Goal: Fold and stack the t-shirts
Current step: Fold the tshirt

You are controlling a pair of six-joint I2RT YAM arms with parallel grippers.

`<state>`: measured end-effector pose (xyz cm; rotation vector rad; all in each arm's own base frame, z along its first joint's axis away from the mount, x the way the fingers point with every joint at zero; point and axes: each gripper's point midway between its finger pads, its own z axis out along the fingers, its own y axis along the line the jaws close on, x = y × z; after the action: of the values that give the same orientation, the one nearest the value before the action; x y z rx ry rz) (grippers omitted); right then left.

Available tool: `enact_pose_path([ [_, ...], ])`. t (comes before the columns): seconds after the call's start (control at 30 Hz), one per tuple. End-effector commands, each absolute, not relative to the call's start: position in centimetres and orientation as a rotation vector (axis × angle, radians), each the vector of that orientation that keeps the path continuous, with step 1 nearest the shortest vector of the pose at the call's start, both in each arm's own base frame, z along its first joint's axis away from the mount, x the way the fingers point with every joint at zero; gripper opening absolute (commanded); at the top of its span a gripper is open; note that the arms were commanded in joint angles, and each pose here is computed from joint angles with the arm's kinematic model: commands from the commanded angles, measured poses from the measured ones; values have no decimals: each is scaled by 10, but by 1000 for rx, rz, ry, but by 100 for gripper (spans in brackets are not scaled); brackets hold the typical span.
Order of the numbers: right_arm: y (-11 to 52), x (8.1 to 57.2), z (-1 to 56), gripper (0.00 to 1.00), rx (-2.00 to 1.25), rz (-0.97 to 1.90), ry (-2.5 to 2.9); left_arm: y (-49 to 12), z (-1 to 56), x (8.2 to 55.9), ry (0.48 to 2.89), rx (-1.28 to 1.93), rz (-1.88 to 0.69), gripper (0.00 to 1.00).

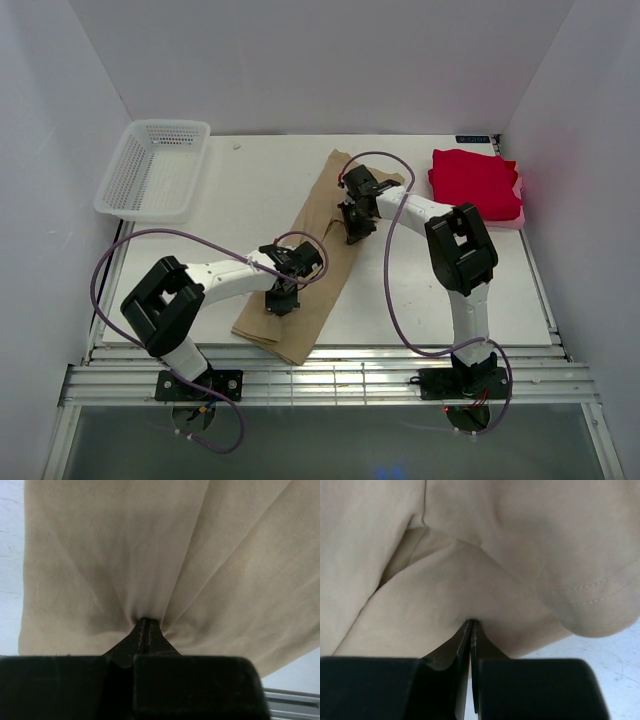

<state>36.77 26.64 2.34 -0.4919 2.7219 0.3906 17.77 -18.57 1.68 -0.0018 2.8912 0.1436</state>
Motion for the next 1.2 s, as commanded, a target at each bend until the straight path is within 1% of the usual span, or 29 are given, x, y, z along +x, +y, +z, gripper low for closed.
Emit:
enact_pose_path([
  [0.0,256,379,12,8,-470,235,2748,-204,8,174,2940,28,31,0],
  [0.17,244,399,1,8,-448,94,2789,-232,19,181,2946,48,-104,0],
  [0.2,247,413,10,8,-428,104,2764,-237,22,183,2942,50,-122,0],
  [0.27,243,419,4,8,-408,86,2790,-248,28,187,2939,61,-168,0],
  [0.3,243,434,14,8,-378,102,2763,-252,29,188,2939,64,-183,0],
  [0.47,236,468,20,8,-335,120,2736,-270,30,191,2960,76,-239,0],
  [0.67,205,502,28,8,-230,143,2712,-301,34,194,2970,111,-355,0],
  [0.83,195,508,34,8,-224,186,2703,-318,39,205,2941,155,-378,0],
  [1.03,188,493,33,8,-255,174,2722,-328,46,208,2920,187,-417,0],
  [1.13,185,489,49,8,-260,165,2696,-337,60,215,2840,221,-458,0],
  [1.17,185,493,60,9,-257,149,2651,-347,71,219,2788,253,-509,0],
])
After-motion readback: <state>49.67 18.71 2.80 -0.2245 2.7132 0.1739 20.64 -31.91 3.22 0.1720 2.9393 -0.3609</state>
